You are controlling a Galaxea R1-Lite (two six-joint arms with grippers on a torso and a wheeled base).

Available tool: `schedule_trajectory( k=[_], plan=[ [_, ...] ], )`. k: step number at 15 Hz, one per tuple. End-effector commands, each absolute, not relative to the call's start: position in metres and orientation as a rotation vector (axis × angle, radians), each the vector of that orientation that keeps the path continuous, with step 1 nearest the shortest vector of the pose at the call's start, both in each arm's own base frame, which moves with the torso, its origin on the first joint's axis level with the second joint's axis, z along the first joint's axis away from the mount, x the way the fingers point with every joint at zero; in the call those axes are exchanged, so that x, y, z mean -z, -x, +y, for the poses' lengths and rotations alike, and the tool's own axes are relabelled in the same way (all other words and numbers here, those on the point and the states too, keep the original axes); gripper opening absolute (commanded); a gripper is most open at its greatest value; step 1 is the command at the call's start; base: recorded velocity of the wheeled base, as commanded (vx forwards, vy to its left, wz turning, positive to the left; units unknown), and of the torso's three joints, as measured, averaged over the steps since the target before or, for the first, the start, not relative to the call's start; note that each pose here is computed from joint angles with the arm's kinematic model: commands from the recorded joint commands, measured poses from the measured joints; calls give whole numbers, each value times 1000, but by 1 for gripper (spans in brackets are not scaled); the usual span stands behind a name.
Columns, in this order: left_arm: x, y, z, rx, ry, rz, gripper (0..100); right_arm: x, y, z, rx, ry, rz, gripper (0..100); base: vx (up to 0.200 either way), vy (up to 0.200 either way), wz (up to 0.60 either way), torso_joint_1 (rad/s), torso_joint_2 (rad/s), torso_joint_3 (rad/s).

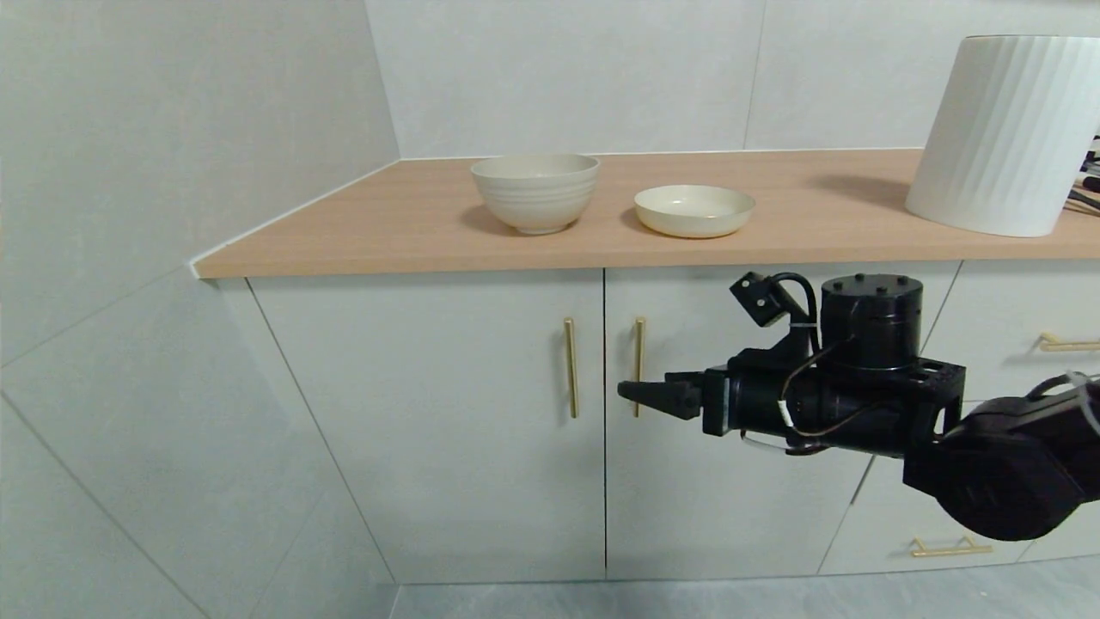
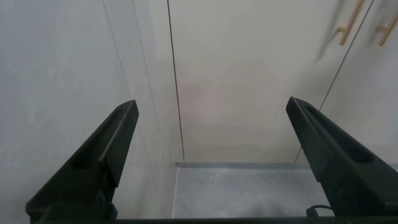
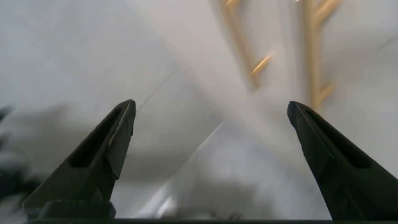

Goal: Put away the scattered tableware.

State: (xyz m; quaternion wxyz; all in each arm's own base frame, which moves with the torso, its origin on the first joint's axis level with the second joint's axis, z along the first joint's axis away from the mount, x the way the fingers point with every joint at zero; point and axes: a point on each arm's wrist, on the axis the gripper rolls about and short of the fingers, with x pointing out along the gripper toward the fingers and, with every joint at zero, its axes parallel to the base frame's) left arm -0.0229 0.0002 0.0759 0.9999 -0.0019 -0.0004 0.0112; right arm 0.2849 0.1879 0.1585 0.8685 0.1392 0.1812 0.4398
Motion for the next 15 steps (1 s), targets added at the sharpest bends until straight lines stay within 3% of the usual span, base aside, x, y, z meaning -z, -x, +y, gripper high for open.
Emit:
schedule_trajectory(
  k=[1, 15],
  plan=[
    [-76, 23, 0, -23, 5, 1, 100, -130, -302, 207, -856, -290, 375, 100, 0, 0, 0, 0, 0, 0],
    [-76, 23, 0, -23, 5, 1, 100, -108, -333, 220, -767, -344, 302, 100, 0, 0, 0, 0, 0, 0]
  ],
)
